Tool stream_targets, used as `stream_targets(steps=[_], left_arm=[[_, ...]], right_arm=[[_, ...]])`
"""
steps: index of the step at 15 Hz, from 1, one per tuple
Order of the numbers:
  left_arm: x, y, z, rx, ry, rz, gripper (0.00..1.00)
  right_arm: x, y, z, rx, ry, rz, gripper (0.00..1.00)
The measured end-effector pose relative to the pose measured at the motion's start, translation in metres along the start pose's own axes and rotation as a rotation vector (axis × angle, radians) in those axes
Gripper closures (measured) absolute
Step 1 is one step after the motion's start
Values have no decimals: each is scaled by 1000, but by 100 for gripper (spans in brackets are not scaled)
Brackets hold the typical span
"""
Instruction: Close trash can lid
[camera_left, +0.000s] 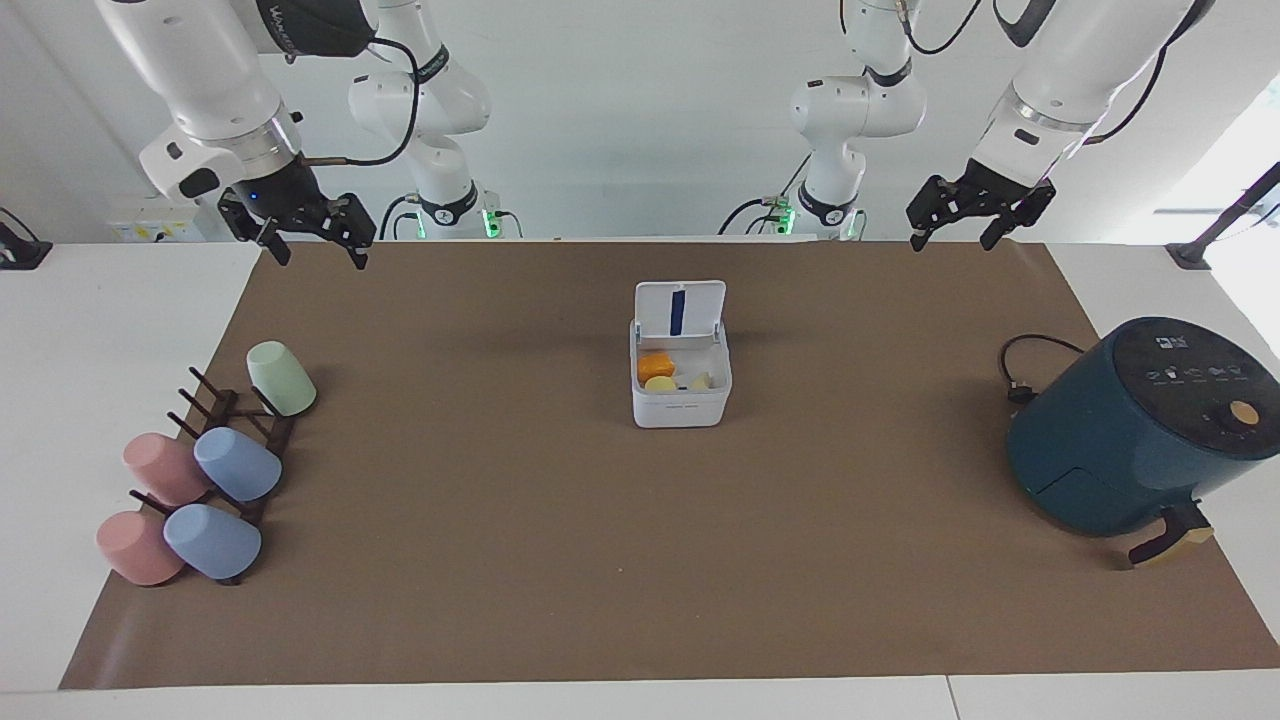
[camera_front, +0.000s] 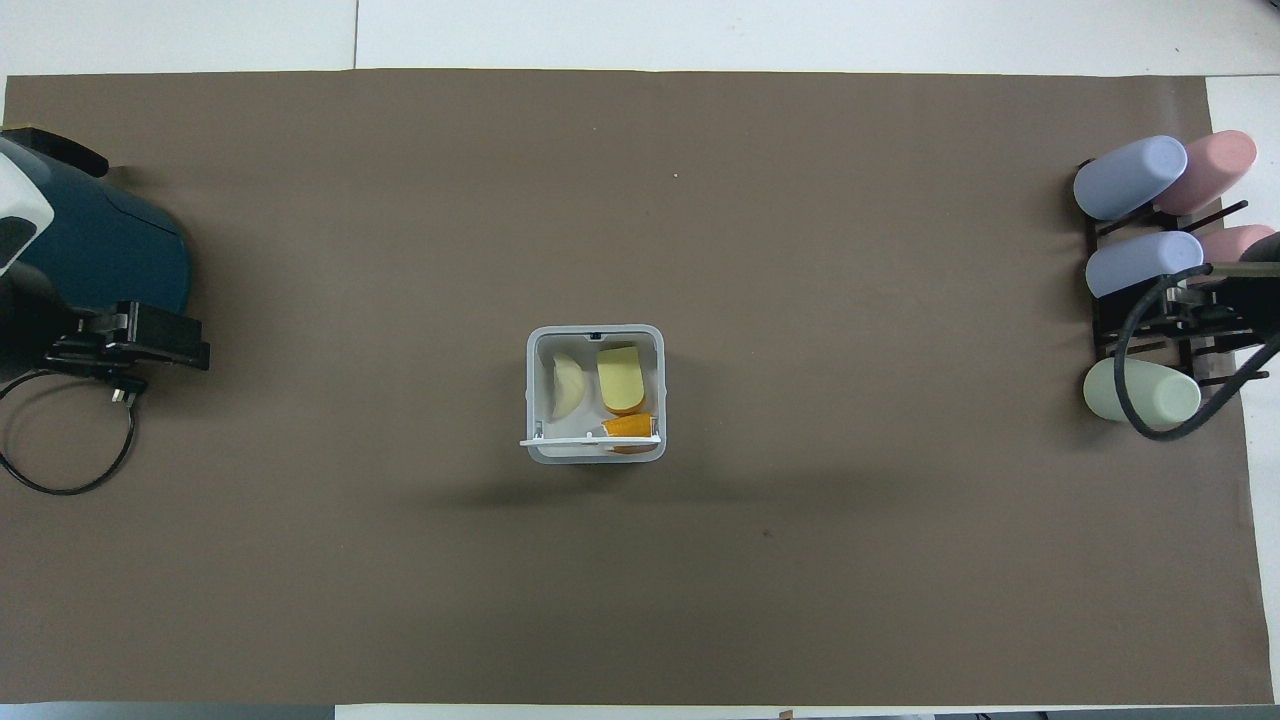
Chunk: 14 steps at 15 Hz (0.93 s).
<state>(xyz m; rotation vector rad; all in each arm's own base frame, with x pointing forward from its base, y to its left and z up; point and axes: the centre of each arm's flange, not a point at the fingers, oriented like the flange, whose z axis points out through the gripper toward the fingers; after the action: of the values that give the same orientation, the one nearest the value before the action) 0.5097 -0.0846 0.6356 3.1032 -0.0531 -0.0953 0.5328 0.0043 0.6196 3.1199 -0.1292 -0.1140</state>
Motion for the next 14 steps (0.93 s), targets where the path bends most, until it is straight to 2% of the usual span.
stream_targets(steps=[11,14], left_arm=[[-1,1,-2,-1,8,1,0],[-4,14,-3,1,10,15,0]], right_arm=[[0,0,0,0,0,0,0],[0,0,0,0,0,0,0]])
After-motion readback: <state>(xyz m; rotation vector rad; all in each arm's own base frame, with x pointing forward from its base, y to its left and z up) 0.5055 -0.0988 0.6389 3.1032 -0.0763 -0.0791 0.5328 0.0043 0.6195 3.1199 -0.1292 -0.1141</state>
